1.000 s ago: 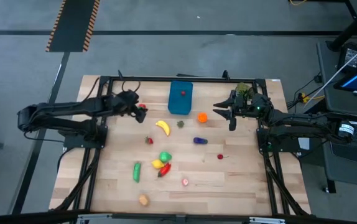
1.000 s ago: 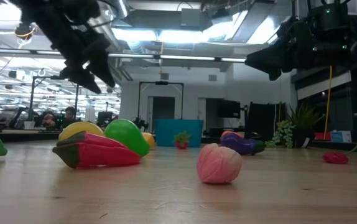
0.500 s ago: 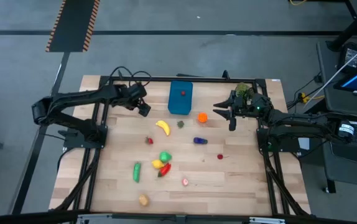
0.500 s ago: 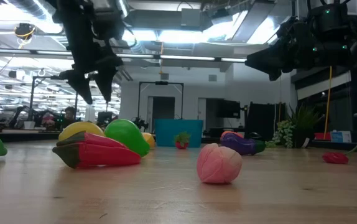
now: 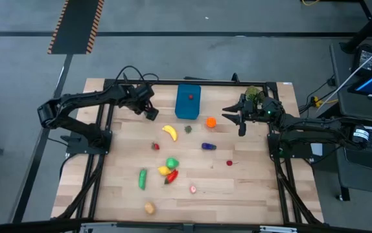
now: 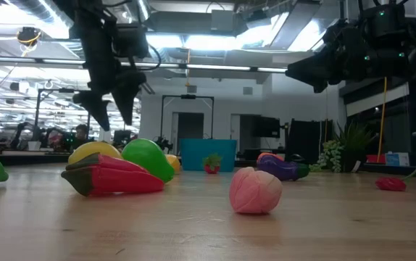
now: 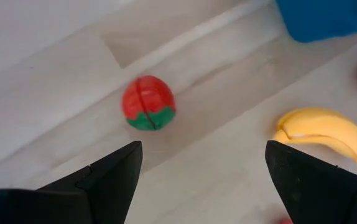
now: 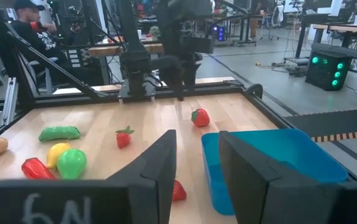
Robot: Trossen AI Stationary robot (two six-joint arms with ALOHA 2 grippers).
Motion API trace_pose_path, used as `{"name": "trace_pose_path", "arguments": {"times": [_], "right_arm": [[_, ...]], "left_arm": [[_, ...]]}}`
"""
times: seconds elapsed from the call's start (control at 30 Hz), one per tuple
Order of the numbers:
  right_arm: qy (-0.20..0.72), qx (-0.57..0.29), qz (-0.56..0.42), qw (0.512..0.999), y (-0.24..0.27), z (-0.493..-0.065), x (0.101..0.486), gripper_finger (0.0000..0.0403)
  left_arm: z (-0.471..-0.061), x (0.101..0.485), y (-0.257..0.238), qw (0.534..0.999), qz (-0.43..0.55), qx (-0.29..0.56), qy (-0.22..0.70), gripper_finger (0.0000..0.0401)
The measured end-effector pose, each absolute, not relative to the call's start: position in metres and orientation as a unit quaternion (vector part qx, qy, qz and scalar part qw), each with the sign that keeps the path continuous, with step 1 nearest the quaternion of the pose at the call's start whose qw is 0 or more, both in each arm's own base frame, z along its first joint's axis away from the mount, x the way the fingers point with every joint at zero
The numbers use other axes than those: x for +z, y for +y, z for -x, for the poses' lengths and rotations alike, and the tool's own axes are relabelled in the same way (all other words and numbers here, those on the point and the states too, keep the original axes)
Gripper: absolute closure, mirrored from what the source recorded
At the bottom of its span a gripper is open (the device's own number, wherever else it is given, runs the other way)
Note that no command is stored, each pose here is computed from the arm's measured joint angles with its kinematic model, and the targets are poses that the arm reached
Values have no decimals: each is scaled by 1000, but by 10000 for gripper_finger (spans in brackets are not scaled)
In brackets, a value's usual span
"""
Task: Pick and placing Produce into tupperware
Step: Put the top left strawberry into the blue bin
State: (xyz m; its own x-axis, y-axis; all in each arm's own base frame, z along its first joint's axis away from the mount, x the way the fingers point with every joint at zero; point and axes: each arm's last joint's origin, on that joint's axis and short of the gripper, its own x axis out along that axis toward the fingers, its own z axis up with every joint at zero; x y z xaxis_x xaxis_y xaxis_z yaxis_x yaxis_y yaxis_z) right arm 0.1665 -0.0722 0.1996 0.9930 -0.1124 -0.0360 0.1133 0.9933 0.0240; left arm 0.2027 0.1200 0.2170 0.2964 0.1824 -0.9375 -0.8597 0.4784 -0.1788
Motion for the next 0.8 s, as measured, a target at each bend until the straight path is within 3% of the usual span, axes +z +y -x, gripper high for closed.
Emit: {"name": "trace_pose_path", "arguments": {"times": [0.8], "right_arm": [[53, -56, -3, 997, -72, -166, 193, 280]], "left_arm": [[-202, 218, 126, 703, 385, 417, 429, 70]]}}
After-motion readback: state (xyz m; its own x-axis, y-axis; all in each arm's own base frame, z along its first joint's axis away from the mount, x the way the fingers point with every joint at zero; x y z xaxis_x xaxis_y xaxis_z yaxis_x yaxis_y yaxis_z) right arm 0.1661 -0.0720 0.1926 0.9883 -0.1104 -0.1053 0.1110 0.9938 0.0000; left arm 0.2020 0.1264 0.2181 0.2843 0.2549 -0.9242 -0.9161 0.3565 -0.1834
